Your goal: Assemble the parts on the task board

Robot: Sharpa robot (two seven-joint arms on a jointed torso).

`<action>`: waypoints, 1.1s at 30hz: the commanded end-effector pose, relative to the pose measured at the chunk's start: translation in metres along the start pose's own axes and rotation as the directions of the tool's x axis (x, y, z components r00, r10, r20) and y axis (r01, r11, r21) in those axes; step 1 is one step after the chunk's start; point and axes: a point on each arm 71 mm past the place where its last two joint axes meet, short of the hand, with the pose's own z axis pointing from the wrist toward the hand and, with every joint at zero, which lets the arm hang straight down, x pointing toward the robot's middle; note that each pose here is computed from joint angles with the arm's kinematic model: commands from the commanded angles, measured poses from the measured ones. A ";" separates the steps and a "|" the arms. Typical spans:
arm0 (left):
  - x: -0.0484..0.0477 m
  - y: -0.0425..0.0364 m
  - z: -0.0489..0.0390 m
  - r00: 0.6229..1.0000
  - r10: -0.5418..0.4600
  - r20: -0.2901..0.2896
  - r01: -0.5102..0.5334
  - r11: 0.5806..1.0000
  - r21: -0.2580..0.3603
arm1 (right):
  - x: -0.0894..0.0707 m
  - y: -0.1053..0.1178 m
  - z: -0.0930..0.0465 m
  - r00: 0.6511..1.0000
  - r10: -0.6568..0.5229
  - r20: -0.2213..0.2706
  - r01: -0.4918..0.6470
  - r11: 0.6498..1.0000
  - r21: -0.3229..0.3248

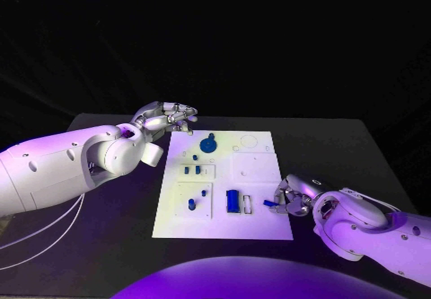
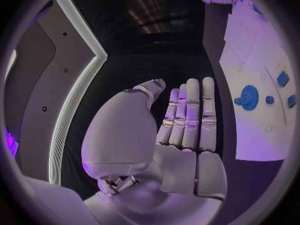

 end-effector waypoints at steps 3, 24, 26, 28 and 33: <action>0.0025 -0.0010 0.0002 1.000 -0.009 -0.018 0.009 1.000 0.010 | 0.008 -0.005 -0.001 1.000 -0.022 -0.013 0.022 0.999 0.035; 0.0043 -0.0009 0.0013 1.000 -0.010 -0.021 0.010 1.000 0.011 | 0.001 0.030 -0.008 0.981 0.191 -0.008 -0.192 0.981 -0.027; 0.0045 -0.0009 0.0014 1.000 -0.010 -0.022 0.011 1.000 0.011 | 0.002 0.033 -0.007 0.979 0.202 -0.020 -0.203 0.979 -0.027; 0.0046 -0.0009 0.0014 1.000 -0.010 -0.022 0.011 1.000 0.010 | 0.004 0.036 -0.006 0.977 0.210 -0.034 -0.211 0.977 -0.027; 0.0050 -0.0009 0.0015 1.000 -0.011 -0.023 0.011 1.000 0.010 | 0.010 0.042 -0.001 0.975 0.201 -0.093 -0.204 0.979 -0.019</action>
